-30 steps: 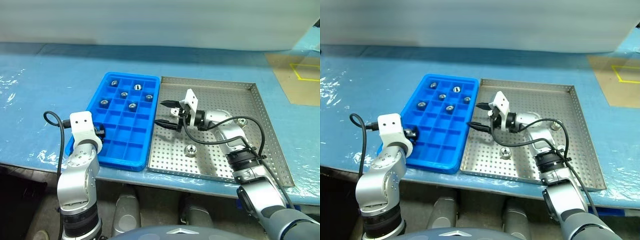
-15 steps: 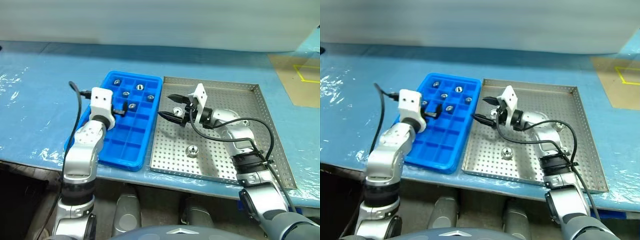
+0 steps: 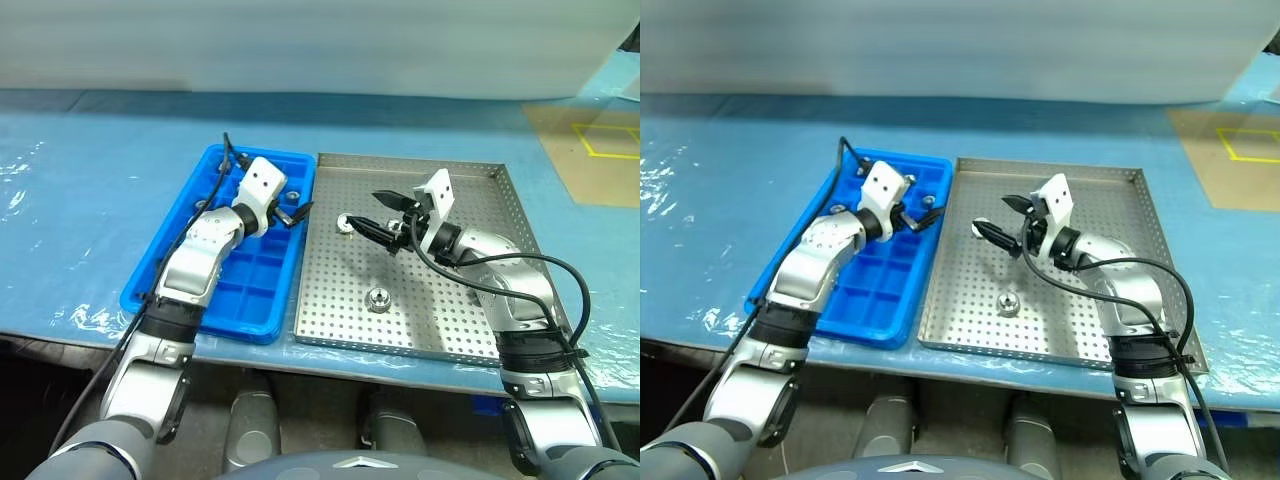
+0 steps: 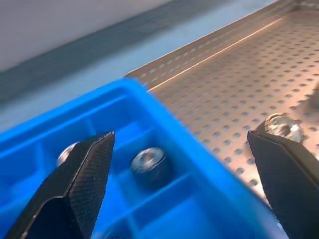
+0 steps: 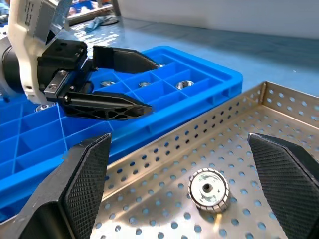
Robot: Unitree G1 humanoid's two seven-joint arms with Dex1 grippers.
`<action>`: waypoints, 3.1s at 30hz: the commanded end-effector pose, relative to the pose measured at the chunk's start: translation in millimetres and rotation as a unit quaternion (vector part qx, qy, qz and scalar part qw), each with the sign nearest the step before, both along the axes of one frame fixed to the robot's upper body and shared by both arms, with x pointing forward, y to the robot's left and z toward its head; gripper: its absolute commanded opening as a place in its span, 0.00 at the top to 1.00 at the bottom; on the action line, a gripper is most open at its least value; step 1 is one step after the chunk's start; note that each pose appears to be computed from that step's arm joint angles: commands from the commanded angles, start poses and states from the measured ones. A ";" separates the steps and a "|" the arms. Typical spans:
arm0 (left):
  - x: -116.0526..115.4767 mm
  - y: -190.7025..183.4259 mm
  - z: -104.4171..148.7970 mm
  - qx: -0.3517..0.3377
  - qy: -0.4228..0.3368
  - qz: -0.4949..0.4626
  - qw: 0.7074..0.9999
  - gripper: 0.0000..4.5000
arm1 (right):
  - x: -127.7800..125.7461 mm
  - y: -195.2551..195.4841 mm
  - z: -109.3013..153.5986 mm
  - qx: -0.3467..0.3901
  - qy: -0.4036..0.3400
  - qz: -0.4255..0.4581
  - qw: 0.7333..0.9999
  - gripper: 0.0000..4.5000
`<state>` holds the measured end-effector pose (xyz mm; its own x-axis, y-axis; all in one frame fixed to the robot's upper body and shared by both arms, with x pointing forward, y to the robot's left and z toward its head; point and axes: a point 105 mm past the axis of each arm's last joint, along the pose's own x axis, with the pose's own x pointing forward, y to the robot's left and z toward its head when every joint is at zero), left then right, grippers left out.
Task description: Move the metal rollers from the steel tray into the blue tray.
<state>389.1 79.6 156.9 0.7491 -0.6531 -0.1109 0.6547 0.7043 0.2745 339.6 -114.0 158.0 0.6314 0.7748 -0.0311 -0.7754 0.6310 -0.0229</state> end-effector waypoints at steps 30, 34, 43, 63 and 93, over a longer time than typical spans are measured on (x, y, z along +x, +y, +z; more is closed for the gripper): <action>21.9 -69.7 -23.8 0.142 0.081 -0.184 0.969 0.00 | -26.1 -24.5 5.1 0.000 -0.025 -0.088 0.996 0.00; 26.1 -71.1 -23.5 0.154 0.082 -0.174 0.969 0.00 | -26.1 -24.4 4.6 -0.002 -0.024 -0.088 0.996 0.00; 26.1 -72.6 -32.1 0.204 0.085 -0.176 0.959 0.00 | -25.3 -22.0 4.3 -0.002 -0.025 -0.085 0.996 0.00; 34.8 -81.9 -6.4 0.091 0.102 -0.138 0.981 0.62 | -22.7 -17.8 -0.4 -0.009 -0.026 -0.078 0.997 0.00; -20.2 42.4 34.5 -0.089 -0.006 0.190 0.978 0.62 | 5.5 47.1 -3.7 -0.012 -0.041 0.088 0.995 0.00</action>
<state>376.2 115.5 172.6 0.9286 -0.3625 -0.0792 0.3699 0.9212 0.1208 345.1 -73.2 141.3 0.5196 0.8535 -0.0396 -0.8539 0.5170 -0.0598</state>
